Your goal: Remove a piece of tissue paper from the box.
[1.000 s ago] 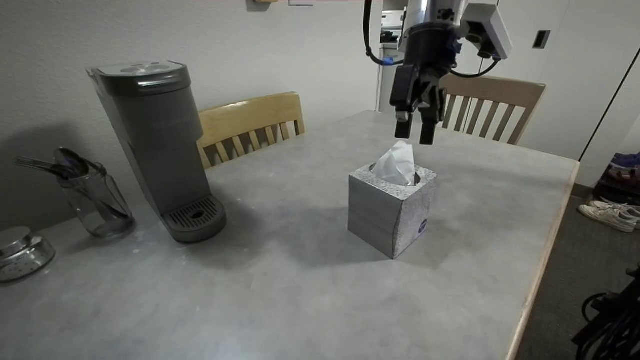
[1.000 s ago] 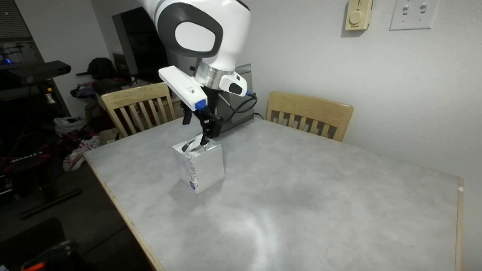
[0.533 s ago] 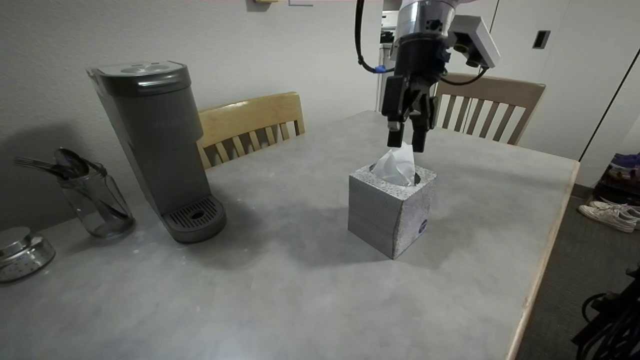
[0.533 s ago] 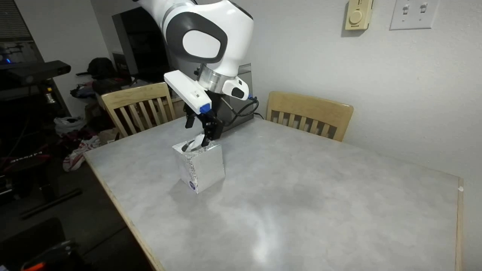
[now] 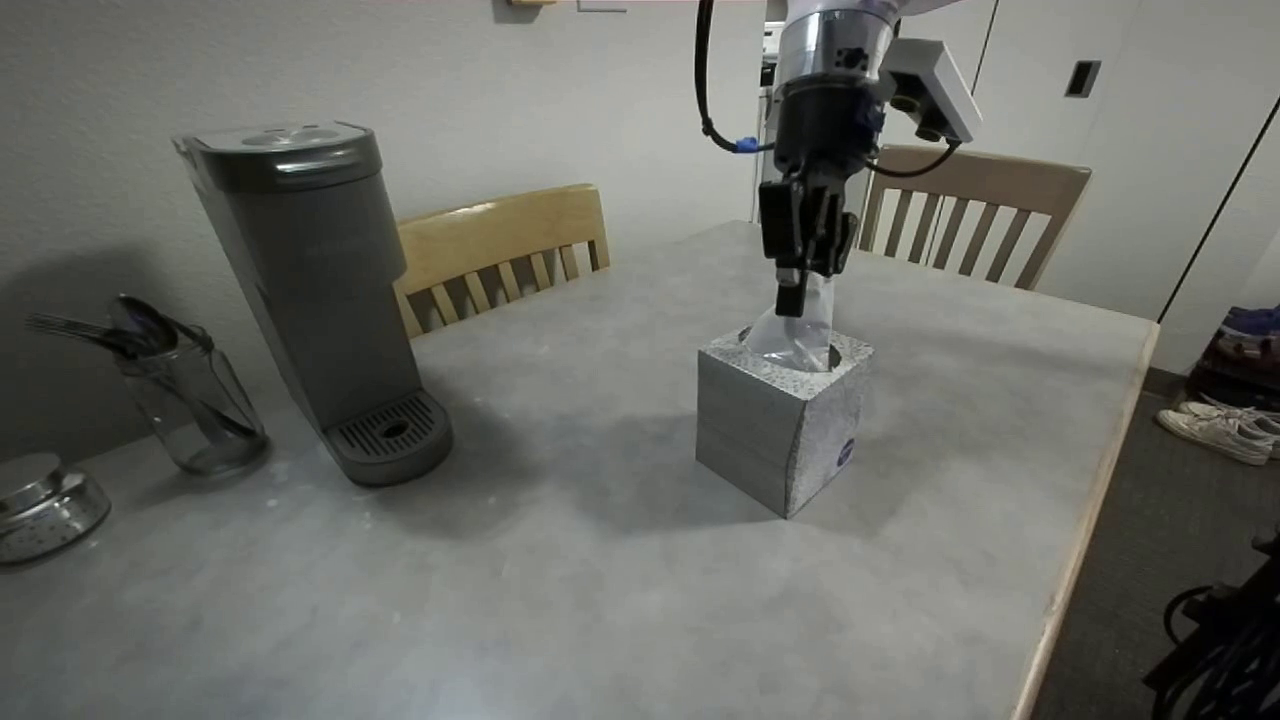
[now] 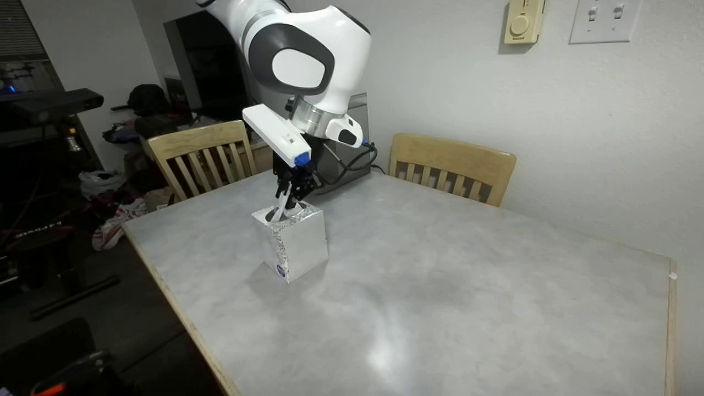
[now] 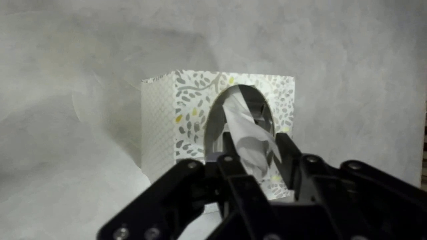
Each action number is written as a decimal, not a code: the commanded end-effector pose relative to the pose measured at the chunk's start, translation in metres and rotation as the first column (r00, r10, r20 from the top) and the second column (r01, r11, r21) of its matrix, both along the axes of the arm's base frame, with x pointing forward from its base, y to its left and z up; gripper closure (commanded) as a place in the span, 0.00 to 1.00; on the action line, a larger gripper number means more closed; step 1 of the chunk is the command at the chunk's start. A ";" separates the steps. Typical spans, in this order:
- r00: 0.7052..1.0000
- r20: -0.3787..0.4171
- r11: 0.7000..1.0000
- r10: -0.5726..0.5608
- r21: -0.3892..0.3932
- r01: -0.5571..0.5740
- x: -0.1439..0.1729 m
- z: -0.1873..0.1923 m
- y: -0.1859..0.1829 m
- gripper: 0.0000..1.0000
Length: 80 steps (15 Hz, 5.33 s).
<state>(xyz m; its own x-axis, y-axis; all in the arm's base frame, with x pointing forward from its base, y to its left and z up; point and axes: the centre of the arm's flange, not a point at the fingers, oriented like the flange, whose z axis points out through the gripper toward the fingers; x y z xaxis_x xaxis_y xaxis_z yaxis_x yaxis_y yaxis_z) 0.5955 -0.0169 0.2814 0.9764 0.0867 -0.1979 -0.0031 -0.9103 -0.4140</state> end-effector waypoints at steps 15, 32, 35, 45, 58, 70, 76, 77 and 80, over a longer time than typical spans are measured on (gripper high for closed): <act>1.000 -0.008 1.000 0.016 0.017 -0.015 -0.005 0.073 0.014 1.00; 0.991 0.135 0.995 0.003 -0.102 0.011 -0.010 0.179 -0.042 1.00; 0.989 0.145 0.992 0.004 -0.122 0.014 -0.009 0.193 -0.052 1.00; 0.984 0.172 0.991 0.041 -0.133 -0.018 -0.022 0.219 -0.128 1.00; 0.959 0.067 0.951 0.275 -0.164 -0.262 -0.050 0.148 -0.220 1.00; 0.880 0.084 0.867 0.468 -0.238 -0.438 -0.048 0.050 -0.232 1.00; 0.904 0.082 0.895 0.419 -0.206 -0.396 -0.055 -0.013 -0.236 1.00; 0.908 0.078 0.900 0.412 -0.194 -0.391 -0.057 -0.023 -0.237 1.00; 0.916 0.064 0.908 0.396 -0.173 -0.380 -0.061 -0.047 -0.240 1.00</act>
